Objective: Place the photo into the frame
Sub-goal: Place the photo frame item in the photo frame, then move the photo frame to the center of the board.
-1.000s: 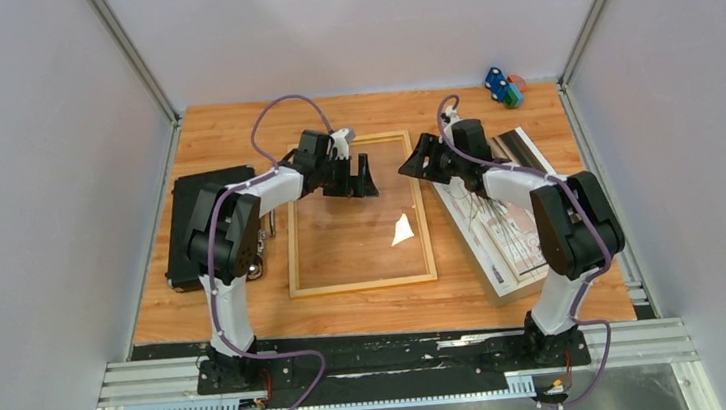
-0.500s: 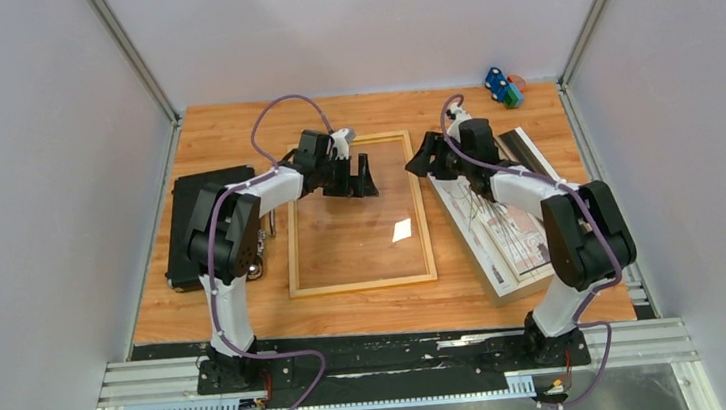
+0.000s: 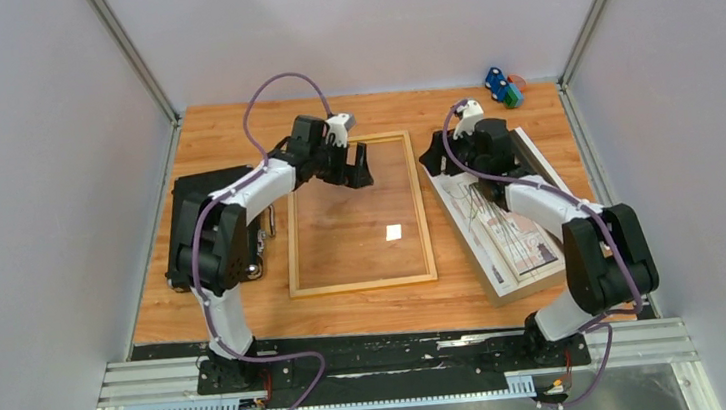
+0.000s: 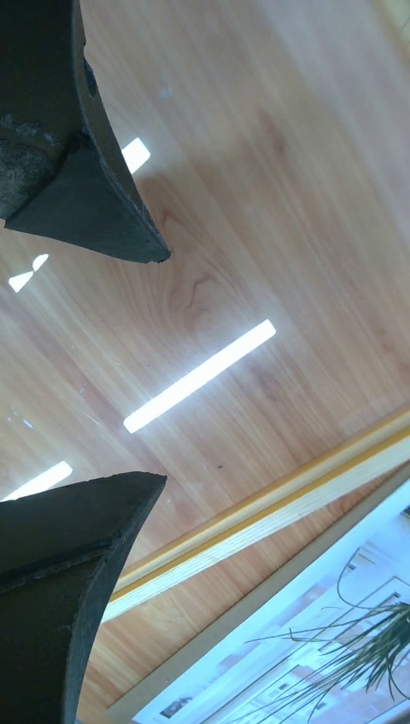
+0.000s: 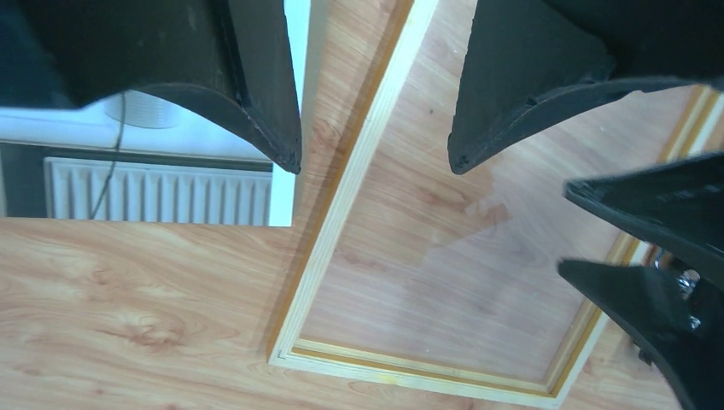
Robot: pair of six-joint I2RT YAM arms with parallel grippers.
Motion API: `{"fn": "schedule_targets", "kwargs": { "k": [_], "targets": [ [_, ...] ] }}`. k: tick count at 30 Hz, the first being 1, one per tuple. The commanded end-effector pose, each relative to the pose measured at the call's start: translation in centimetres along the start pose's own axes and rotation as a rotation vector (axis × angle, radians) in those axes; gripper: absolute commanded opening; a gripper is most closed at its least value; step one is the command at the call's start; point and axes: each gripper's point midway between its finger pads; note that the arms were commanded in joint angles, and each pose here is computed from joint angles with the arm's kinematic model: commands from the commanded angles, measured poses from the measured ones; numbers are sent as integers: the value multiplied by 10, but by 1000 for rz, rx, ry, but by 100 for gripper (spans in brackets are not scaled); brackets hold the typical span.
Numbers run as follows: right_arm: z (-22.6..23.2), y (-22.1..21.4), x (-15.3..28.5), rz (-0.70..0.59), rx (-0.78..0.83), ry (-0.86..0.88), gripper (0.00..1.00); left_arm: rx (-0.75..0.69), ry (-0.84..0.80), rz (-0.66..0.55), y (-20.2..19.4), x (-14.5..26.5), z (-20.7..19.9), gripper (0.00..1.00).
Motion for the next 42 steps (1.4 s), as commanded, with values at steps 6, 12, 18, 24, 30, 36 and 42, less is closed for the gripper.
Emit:
{"fn": "schedule_targets", "kwargs": {
  "k": [6,12,18,24,30,36,42],
  "targets": [
    [8,-1,32,6,246,55,62,-298,232,-60,44,93,10,100],
    [22,-44,44,164,207,173,63,-397,370,-21,31,144,17,100],
    [23,-75,54,297,132,190,71,-436,415,60,0,179,15,100],
    [9,-61,65,262,214,87,74,-454,449,52,-17,210,8,100],
    [-31,-66,83,286,307,-111,88,-478,440,21,-16,219,1,100],
    [-32,-94,101,370,364,-68,85,-493,349,16,-15,199,-6,100],
    [-15,-123,108,457,398,91,78,-502,353,30,-18,182,3,100]
  ]
}}
Point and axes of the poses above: each gripper's point midway between its finger pads, its own x axis back along the fingers, its own z axis along the line the jaws close on, y = z × x, and after that the axes turned 9 degrees about -x, right-handed
